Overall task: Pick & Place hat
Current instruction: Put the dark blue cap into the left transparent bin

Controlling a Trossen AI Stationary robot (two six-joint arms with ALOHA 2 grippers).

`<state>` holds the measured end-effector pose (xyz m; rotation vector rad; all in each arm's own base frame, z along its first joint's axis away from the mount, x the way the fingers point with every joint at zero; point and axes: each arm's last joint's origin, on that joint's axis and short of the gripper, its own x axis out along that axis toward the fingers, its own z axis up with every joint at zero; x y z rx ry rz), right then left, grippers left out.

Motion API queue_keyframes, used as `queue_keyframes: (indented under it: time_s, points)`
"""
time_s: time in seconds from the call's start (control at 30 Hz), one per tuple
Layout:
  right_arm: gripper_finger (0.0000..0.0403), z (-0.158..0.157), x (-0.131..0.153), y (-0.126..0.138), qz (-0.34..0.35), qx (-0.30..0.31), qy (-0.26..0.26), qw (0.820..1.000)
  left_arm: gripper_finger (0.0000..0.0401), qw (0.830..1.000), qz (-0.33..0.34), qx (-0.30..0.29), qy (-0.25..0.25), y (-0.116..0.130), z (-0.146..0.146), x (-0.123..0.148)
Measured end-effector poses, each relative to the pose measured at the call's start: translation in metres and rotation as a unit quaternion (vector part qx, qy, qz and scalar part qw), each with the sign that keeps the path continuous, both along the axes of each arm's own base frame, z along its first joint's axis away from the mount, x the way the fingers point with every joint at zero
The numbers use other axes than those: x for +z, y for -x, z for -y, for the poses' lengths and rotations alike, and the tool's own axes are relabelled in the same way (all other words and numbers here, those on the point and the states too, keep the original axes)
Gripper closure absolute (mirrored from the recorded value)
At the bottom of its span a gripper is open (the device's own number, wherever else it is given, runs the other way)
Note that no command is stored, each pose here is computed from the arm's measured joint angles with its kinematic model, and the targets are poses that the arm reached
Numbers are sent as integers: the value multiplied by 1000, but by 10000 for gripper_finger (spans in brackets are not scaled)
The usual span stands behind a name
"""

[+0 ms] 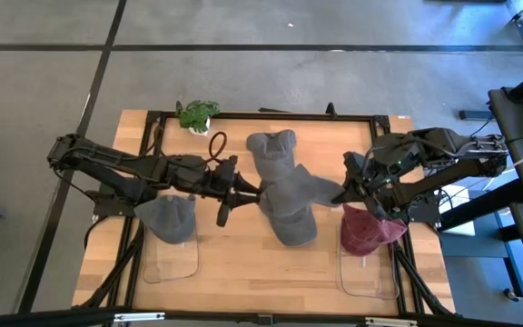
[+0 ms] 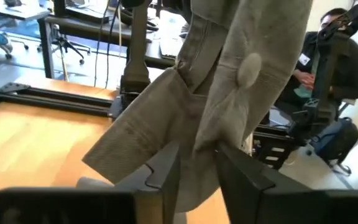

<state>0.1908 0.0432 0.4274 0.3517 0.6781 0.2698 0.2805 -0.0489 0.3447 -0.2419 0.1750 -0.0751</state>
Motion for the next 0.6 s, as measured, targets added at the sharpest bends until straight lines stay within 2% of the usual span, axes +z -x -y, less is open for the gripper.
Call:
queue_keyframes:
  time_s: [0.1, 0.33, 0.6]
  points:
    - [387, 0, -1, 1, -5, 2, -1, 1000, 265, 1000, 1, 0, 18, 3, 0, 2]
    - [387, 0, -1, 1, -11, 10, -5, 1000, 192, 1000, 8, -14, 24, 13, -1, 10]
    - [387, -1, 1, -1, 13, 26, 0, 1000, 180, 998, 11, -6, 58, 15, -2, 13]
